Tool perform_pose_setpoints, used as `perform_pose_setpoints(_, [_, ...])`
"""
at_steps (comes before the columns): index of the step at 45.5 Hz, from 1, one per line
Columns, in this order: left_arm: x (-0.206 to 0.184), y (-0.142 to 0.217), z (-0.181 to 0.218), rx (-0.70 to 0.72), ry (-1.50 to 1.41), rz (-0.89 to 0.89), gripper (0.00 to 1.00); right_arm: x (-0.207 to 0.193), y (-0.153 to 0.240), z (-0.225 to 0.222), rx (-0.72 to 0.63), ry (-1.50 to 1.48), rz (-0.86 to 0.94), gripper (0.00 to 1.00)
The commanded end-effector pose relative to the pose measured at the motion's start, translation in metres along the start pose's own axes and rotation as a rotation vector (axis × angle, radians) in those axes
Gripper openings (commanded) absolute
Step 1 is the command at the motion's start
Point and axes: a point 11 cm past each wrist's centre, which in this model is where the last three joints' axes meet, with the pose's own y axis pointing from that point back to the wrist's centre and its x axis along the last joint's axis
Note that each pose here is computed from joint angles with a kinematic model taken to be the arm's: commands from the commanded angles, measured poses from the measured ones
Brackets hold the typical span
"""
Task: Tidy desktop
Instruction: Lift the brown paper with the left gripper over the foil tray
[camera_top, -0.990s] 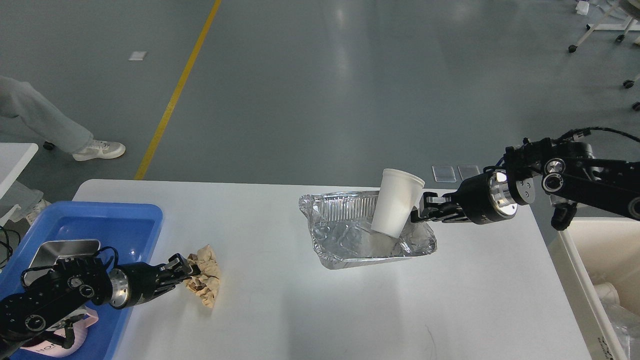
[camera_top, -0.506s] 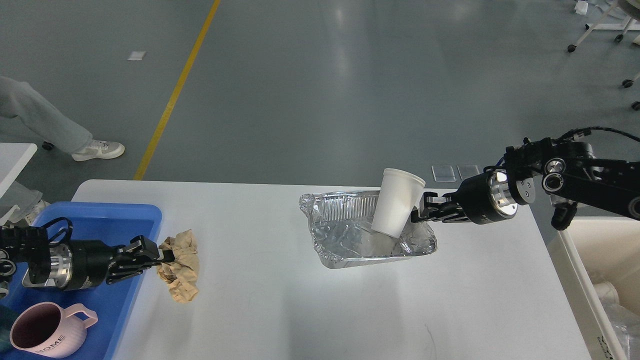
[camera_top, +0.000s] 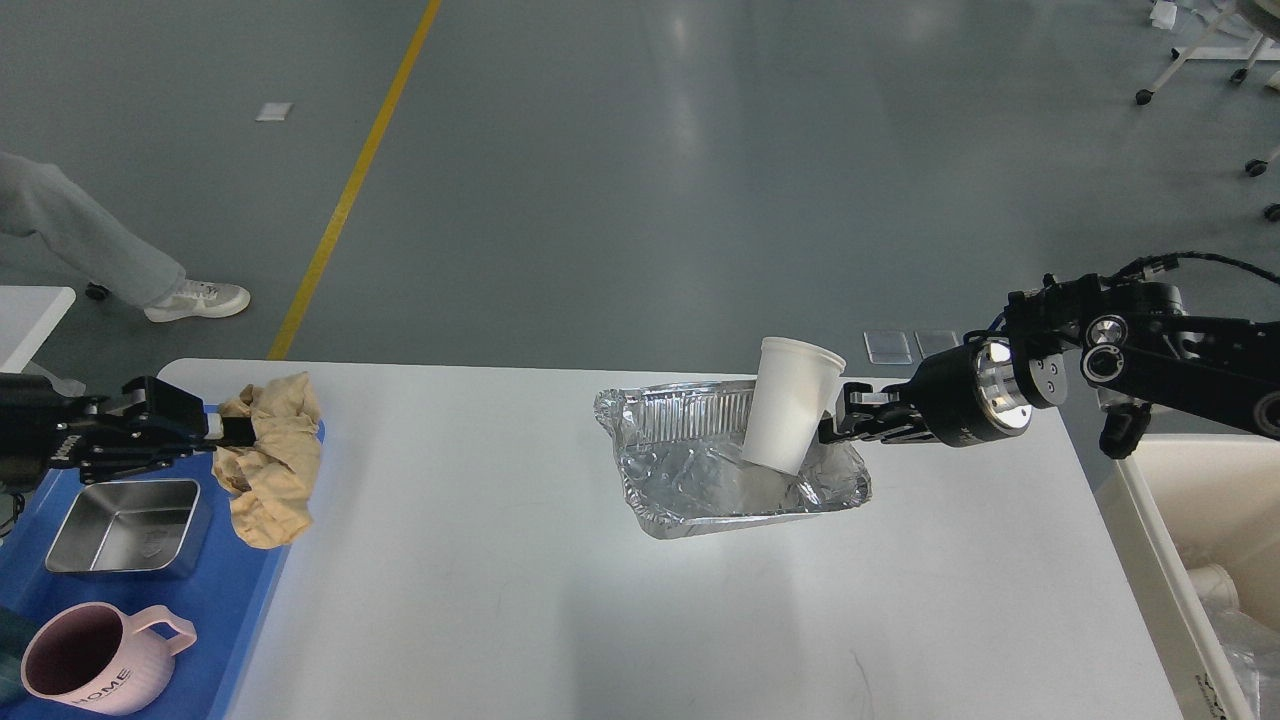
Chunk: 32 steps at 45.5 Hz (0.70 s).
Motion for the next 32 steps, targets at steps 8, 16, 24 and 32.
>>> perform_pose_setpoints(8, [0.035, 0.078, 0.054, -0.078, -0.034, 0.181, 0.02, 0.0, -0.001, -0.001, 0.001, 0.001, -0.002, 0.0])
perform_pose_setpoints(16, [0.046, 0.107, 0.08, -0.082, -0.101, 0.252, 0.02, 0.0, 0.001, 0.0, -0.001, 0.0, 0.001, 0.0])
perform_pose_setpoints(24, [0.05, 0.12, 0.097, -0.114, -0.126, 0.287, 0.02, 0.0, 0.0, -0.001, 0.001, 0.002, -0.003, 0.0])
perform_pose_setpoints(32, [0.053, 0.105, 0.1, -0.173, -0.127, 0.268, 0.03, 0.002, -0.002, -0.009, 0.01, 0.02, -0.004, 0.0])
